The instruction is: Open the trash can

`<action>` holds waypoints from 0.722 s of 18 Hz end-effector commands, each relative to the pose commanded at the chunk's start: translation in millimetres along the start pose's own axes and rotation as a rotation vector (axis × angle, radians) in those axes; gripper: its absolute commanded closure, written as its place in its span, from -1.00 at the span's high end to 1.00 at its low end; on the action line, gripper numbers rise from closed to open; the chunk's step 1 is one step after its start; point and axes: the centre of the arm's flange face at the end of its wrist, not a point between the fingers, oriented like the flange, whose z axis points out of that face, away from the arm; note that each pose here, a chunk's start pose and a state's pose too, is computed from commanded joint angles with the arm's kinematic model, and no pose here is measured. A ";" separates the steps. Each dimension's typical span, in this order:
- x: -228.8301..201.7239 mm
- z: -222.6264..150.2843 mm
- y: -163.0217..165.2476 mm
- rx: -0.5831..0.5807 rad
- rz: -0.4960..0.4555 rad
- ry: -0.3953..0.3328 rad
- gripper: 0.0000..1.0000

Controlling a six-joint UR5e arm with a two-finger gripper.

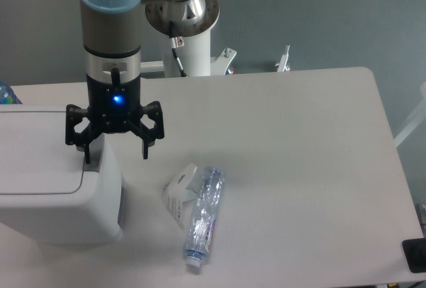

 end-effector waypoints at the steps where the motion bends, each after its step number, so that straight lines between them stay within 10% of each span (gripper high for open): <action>1: -3.2 1.2 -1.2 -0.005 -0.011 0.013 1.00; 13: -7.7 7.3 0.2 -0.016 -0.018 0.011 1.00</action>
